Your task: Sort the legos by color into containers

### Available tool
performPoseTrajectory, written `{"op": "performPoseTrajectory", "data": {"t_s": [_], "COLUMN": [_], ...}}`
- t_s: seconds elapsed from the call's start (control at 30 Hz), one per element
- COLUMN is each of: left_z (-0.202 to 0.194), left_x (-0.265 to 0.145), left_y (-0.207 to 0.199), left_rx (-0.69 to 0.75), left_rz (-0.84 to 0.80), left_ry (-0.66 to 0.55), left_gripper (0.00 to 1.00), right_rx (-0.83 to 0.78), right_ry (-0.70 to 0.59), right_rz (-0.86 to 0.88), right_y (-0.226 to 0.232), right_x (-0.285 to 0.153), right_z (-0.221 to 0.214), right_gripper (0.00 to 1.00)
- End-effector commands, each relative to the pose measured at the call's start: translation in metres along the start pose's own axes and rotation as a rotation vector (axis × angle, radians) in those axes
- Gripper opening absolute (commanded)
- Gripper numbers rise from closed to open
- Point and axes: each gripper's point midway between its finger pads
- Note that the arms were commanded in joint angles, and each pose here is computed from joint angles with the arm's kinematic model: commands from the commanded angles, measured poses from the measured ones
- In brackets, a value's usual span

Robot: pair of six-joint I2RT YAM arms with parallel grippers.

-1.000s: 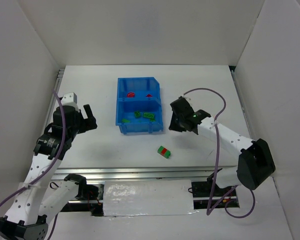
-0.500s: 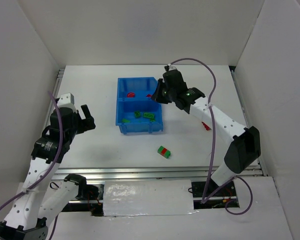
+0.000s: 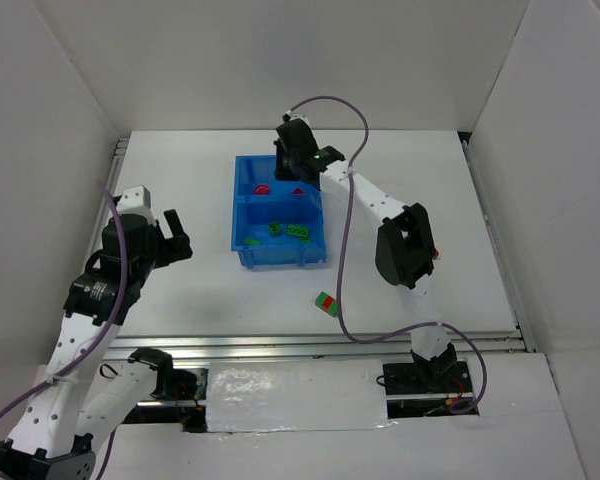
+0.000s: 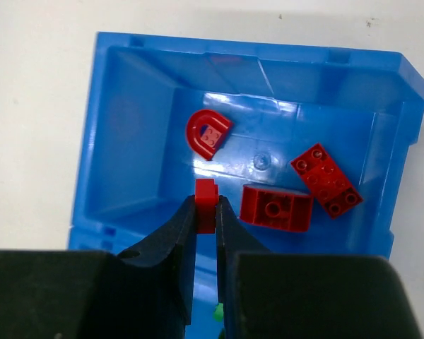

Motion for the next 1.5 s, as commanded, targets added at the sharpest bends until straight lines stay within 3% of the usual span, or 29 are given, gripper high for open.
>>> {"op": "performPoseTrajectory", "data": {"t_s": [0.0, 0.33, 0.77, 1.03, 1.07, 1.2, 1.4, 1.47], "left_z": [0.012, 0.01, 0.009, 0.011, 0.01, 0.011, 0.013, 0.014], "left_x": [-0.003, -0.001, 0.0, -0.003, -0.003, -0.004, -0.008, -0.009], "left_y": [-0.008, -0.009, -0.009, -0.009, -0.01, -0.014, -0.013, -0.011], "left_rx": [0.015, 0.02, 0.024, 0.022, 0.027, 0.031, 0.025, 0.023], "left_rz": [-0.037, -0.041, -0.035, -0.041, -0.049, -0.076, -0.074, -0.069], "left_ry": [-0.033, -0.026, -0.023, -0.032, -0.031, -0.035, -0.048, -0.053], "left_gripper": [0.99, 1.0, 1.0, 1.0, 0.99, 1.0, 1.0, 1.0], "right_rx": [-0.052, -0.069, -0.053, -0.057, -0.056, -0.064, -0.042, -0.032], "right_ry": [-0.059, -0.041, -0.044, -0.039, -0.046, -0.052, -0.045, -0.016], "right_rz": [-0.005, 0.011, 0.043, 0.036, 0.029, 0.022, 0.028, -0.065], "right_y": [0.009, 0.011, 0.017, 0.018, 0.016, 0.015, -0.003, -0.049], "right_x": [-0.006, 0.015, 0.01, 0.015, 0.015, 0.015, -0.026, -0.063], "right_z": [0.023, 0.008, 0.011, 0.016, 0.018, 0.02, 0.048, 0.053], "right_gripper": [0.13, 0.15, 0.19, 0.45, 0.56, 0.79, 0.84, 0.87]}}
Point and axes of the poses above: each gripper's point midway between its finger pads, its own x axis out along the fingers, its own y axis along the line the jaws close on, z = x × y, and after that the axes turned 2 degrees about x, right-handed
